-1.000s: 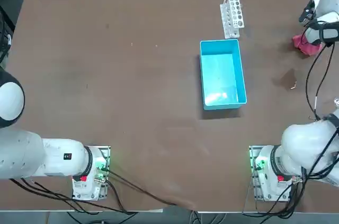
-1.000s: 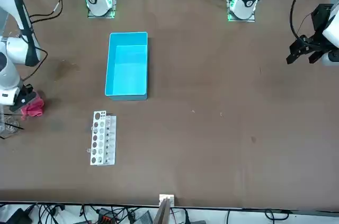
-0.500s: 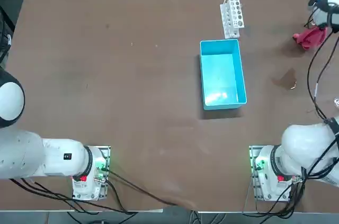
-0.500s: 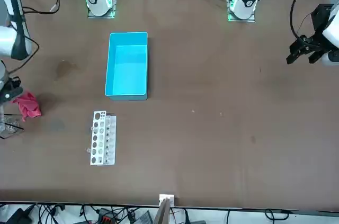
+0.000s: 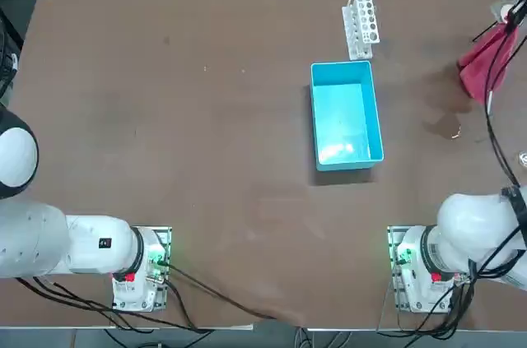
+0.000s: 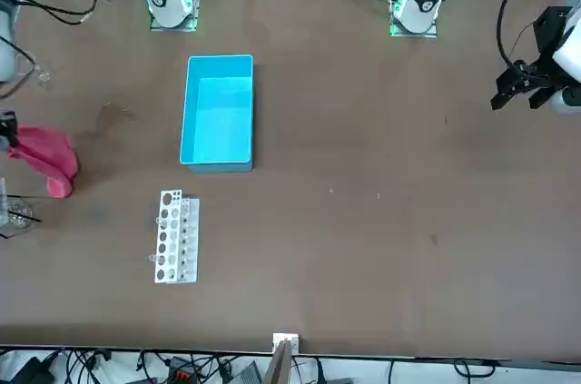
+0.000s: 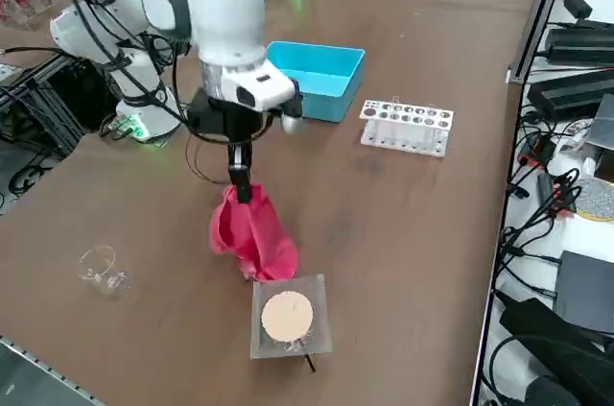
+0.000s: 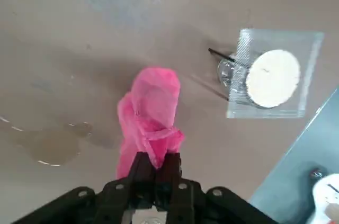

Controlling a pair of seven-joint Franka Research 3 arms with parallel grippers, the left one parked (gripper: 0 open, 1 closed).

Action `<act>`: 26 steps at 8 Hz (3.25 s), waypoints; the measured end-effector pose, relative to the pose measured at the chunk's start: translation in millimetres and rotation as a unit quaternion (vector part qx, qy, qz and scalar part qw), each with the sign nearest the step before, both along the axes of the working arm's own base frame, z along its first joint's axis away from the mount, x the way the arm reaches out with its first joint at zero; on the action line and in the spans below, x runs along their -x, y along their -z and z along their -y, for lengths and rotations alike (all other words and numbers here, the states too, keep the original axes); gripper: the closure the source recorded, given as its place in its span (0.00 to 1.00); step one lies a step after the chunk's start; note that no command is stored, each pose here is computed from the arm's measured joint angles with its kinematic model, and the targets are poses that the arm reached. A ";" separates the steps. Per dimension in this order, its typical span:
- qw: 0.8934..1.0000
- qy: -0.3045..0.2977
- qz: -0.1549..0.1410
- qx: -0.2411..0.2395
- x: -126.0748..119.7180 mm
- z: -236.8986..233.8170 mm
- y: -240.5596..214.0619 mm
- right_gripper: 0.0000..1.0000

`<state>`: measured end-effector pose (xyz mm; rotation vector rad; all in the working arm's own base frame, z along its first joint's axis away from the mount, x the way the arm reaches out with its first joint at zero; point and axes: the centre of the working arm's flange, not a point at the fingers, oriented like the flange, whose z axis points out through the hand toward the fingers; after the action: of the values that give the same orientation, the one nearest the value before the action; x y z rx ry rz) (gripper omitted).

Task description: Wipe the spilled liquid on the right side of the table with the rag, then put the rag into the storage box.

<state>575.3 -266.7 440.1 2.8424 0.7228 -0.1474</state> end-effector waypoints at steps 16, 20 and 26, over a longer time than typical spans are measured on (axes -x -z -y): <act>0.968 0.055 -0.216 -0.115 171.3 -101.9 178.5 0.98; 0.959 0.061 -0.235 -0.144 194.7 -167.7 193.0 0.98; 0.971 0.116 -0.190 -0.089 182.0 -292.1 206.7 0.98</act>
<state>393.3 25.4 233.5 3.1023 0.4834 -0.7149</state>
